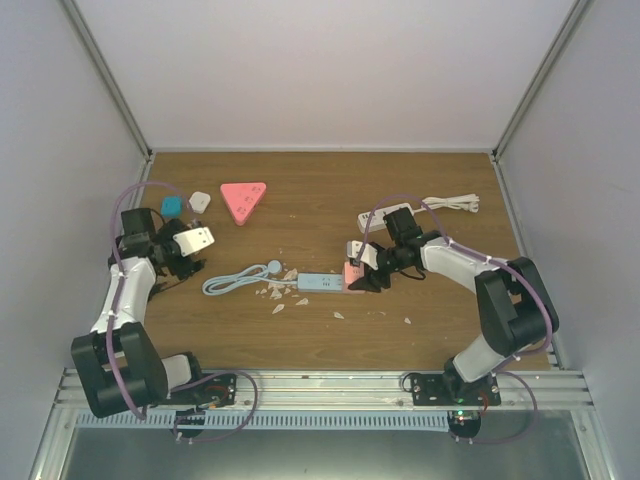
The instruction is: Pull the plug off the socket
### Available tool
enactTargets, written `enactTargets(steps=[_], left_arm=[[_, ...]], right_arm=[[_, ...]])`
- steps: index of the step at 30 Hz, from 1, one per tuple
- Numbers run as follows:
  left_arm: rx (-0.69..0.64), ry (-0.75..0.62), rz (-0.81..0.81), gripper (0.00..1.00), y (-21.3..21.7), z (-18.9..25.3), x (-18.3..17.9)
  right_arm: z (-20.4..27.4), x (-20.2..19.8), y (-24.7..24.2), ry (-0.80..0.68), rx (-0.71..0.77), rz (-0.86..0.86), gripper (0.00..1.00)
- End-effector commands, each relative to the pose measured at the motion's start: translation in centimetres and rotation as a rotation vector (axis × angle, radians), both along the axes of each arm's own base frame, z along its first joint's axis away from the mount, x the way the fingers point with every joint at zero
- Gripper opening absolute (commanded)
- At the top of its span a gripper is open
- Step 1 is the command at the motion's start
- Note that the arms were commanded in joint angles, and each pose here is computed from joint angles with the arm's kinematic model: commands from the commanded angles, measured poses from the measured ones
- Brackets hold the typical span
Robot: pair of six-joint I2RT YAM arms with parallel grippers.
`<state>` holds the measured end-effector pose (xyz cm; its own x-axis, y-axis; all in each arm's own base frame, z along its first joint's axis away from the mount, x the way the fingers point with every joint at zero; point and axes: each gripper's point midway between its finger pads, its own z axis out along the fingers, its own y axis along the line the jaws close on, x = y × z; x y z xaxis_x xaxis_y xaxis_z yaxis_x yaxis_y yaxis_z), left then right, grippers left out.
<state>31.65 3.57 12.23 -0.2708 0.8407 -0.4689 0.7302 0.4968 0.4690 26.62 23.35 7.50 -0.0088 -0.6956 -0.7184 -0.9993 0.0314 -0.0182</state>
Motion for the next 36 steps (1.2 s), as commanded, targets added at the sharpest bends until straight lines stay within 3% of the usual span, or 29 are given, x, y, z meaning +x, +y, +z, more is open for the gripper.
enactTargets(steps=[1,7,11,18,19,22,36], left_arm=[[-0.147,0.024,-0.128,0.91,-5.4,2.2,-0.2],[-0.237,0.048,-0.261,0.94,-12.0,3.2,-0.2],[-0.309,0.092,-0.359,0.97,-16.6,3.3,-0.8],[-0.427,0.213,-0.524,0.99,-24.8,2.4,-2.7],[-0.447,0.237,-0.585,0.99,-27.7,2.4,-3.3],[-0.479,0.277,-0.650,0.99,-30.6,2.0,-3.9],[-0.503,0.378,-0.779,0.99,-38.4,-0.1,-3.9]], right_arm=[[0.6,-0.5,-1.0,0.012,-0.042,-0.018,0.70],[1.7,-0.8,-0.6,0.017,-0.009,-0.005,0.97],[2.8,-0.8,-0.4,-0.003,0.021,0.003,1.00],[2.7,-1.2,-2.4,0.019,0.013,-0.006,1.00],[2.2,-1.3,-3.6,0.020,-0.003,-0.017,0.97],[1.7,-1.5,-4.7,0.016,-0.006,-0.028,0.92],[-1.2,-1.7,-5.9,0.075,-0.055,-0.042,0.70]])
